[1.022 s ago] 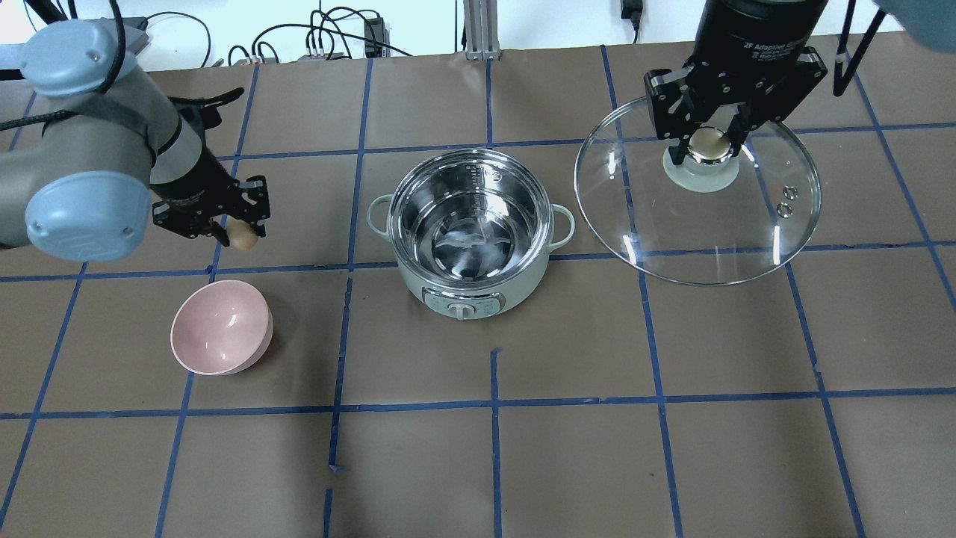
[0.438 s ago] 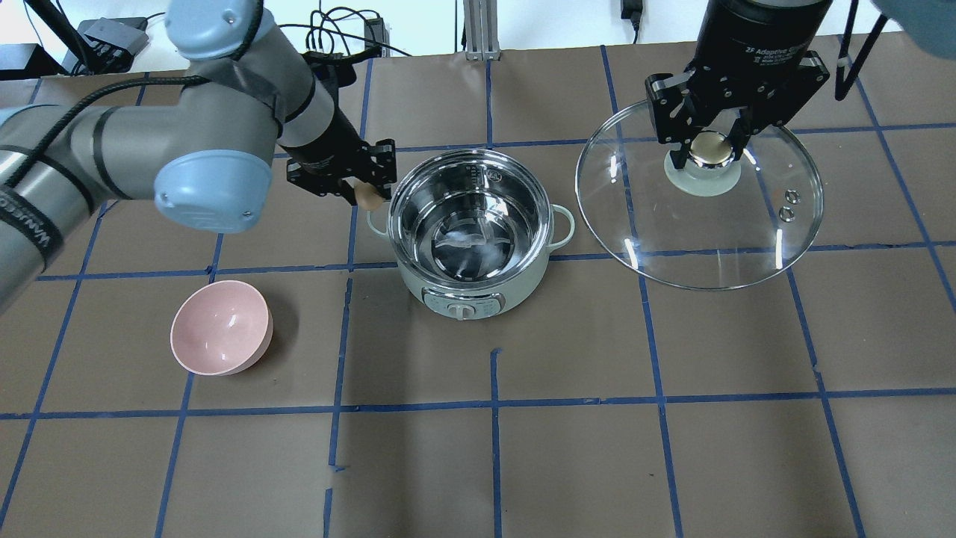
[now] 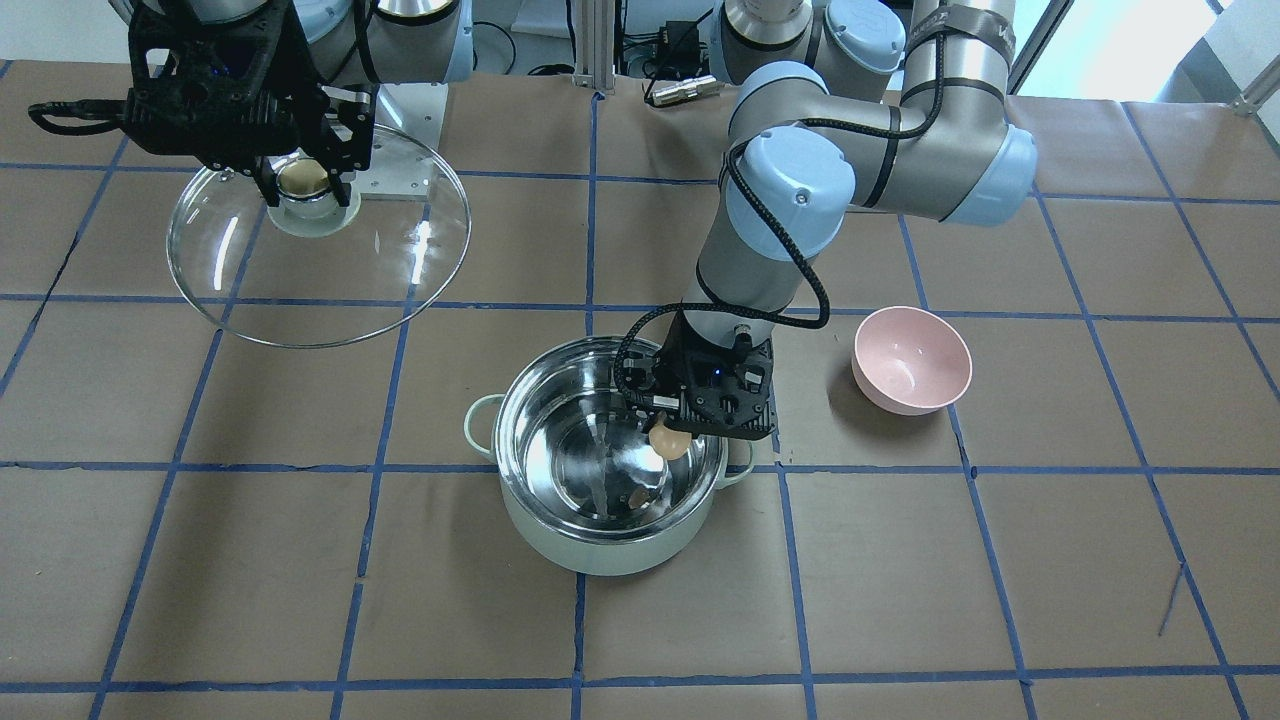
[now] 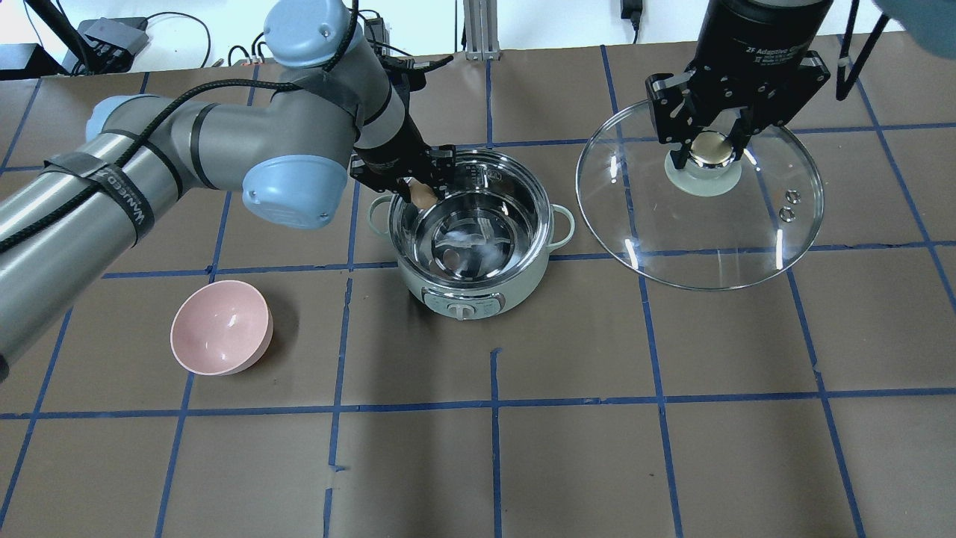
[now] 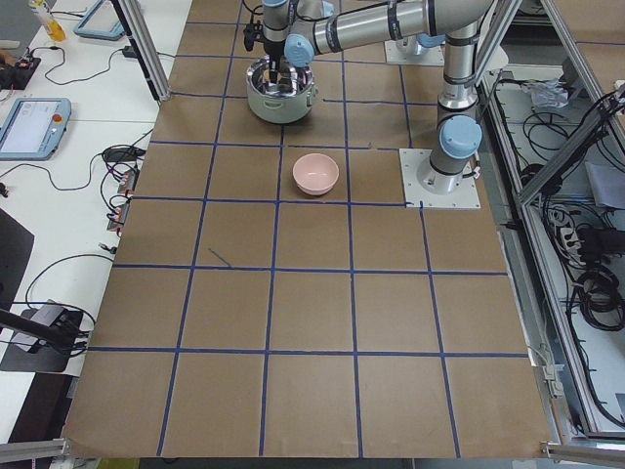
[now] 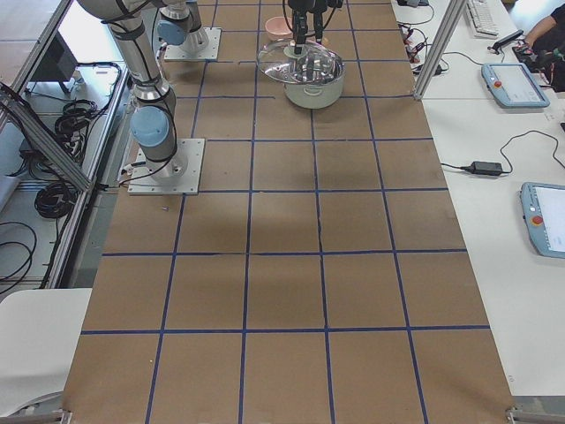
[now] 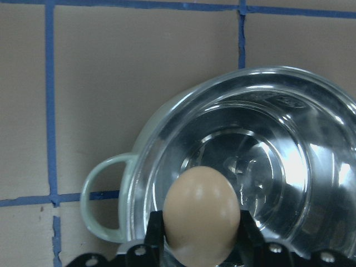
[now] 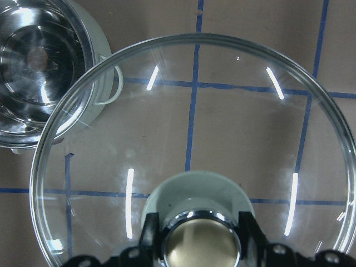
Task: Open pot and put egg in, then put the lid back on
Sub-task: 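Carry the egg over the pot and release it inside with the left gripper, then raise the open left gripper away from the pot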
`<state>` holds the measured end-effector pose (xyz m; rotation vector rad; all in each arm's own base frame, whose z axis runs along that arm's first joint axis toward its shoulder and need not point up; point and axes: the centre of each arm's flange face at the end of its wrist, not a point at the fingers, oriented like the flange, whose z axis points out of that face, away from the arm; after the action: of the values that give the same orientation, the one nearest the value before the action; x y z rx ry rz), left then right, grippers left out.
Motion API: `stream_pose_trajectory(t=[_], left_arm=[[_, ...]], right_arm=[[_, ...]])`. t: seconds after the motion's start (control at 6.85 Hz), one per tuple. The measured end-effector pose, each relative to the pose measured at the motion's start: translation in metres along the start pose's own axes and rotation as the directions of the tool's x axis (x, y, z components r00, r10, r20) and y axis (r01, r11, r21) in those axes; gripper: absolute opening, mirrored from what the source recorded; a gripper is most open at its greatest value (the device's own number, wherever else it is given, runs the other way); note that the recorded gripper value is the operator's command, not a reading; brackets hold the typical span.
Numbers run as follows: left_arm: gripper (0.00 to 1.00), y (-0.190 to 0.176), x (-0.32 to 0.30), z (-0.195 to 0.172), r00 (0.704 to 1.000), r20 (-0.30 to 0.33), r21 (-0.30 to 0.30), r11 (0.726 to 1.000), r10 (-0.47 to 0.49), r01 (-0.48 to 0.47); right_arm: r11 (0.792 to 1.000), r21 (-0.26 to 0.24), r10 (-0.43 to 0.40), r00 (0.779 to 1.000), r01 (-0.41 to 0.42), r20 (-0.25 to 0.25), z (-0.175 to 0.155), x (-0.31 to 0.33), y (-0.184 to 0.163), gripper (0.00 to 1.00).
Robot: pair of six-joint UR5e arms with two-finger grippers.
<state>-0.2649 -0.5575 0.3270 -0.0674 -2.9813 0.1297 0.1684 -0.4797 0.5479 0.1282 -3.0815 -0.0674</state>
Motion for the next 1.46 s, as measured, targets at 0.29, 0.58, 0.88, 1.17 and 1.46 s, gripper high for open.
stream_pose_trajectory(t=[0.29,0.58,0.88,1.17,1.46], left_arm=[[0.13,0.007,-0.002,0.024,0.999,0.032,-0.039,0.999,0.010,-0.009],[0.68,0.011,0.001,0.036,0.999,0.045,-0.059,0.998,0.022,-0.019],[0.78,0.011,0.000,0.038,0.996,0.088,-0.049,0.998,0.029,-0.025],[0.84,0.007,0.000,0.031,0.994,0.103,-0.027,0.999,0.029,-0.027],[0.92,0.001,0.005,0.004,0.995,0.093,0.022,0.999,0.023,-0.025]], right_arm=[[1.000,-0.002,0.000,1.000,0.000,0.000,0.000,0.000,0.000,0.36],[1.000,-0.007,0.000,1.000,0.000,0.000,0.001,0.000,0.001,0.36],[1.000,-0.016,-0.001,1.000,0.001,-0.001,0.001,0.000,0.002,0.37],[1.000,-0.023,-0.002,1.000,0.002,-0.002,0.002,0.000,0.003,0.38],[1.000,-0.028,-0.003,1.000,0.003,-0.003,0.002,-0.001,0.004,0.38]])
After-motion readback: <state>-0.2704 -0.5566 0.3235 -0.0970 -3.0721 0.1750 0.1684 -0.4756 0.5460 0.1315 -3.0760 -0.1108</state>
